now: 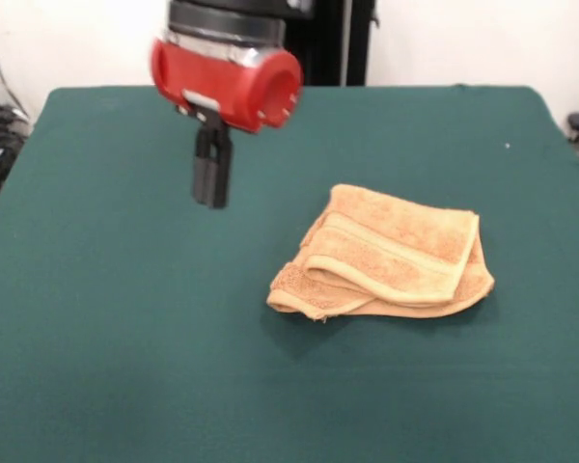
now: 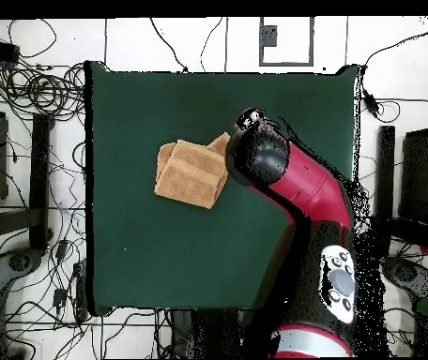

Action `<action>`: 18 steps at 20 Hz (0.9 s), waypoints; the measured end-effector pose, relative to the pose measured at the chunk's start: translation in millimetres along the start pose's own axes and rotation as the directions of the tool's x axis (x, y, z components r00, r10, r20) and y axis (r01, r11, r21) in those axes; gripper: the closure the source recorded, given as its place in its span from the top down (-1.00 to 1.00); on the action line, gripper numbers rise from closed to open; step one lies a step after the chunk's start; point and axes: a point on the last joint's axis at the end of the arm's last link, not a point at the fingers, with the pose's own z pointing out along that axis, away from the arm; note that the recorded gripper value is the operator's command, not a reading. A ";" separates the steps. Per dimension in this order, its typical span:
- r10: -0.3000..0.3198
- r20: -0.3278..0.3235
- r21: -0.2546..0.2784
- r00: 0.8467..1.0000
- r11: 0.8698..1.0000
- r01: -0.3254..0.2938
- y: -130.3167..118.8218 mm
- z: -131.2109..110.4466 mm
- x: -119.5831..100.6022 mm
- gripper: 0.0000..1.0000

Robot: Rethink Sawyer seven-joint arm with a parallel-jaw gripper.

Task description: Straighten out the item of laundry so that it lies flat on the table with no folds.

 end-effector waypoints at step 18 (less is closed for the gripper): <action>0.067 -0.079 0.096 0.995 0.994 -0.059 25.6 67.6 57.5 1.00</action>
